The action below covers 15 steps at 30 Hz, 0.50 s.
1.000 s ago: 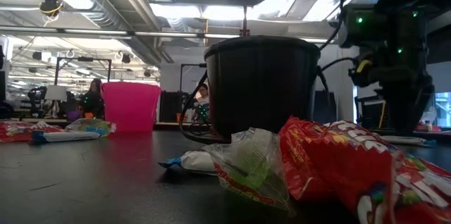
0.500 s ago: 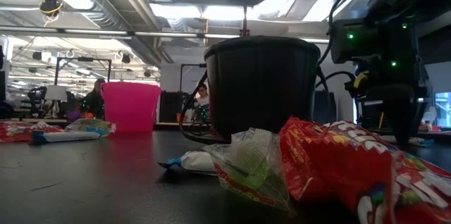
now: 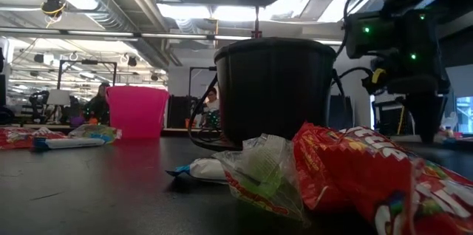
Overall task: Organize candy in baskets
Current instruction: Put the white chocolate into the orange bucket
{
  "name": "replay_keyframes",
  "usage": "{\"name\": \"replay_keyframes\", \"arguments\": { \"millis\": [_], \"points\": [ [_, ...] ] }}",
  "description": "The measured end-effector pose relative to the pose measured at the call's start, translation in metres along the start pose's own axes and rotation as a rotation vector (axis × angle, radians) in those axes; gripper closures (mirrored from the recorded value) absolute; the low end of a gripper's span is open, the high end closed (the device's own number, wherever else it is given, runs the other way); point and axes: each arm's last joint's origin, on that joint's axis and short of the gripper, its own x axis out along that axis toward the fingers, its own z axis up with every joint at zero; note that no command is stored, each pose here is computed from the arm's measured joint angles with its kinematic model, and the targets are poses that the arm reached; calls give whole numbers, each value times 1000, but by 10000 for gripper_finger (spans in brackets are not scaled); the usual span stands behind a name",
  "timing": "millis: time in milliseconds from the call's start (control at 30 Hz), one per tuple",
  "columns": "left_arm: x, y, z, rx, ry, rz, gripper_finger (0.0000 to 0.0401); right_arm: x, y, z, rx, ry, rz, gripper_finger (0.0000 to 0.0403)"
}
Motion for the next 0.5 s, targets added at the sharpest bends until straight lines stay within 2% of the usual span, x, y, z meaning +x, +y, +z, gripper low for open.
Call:
{"name": "replay_keyframes", "arguments": {
  "millis": [100, 267, 500],
  "points": [
    [0, 0, 0, 0, 0, 0, 117, -10, 0, -2, -5, 19, 3, 314],
    [0, 0, 0, -1, 0, 0, 117, -35, -2, -5, -6, 17, 58, 338],
    [0, 0, 0, -1, 0, 0, 117, -81, -9, -19, -6, -59, 229, 369]
  ]
}}
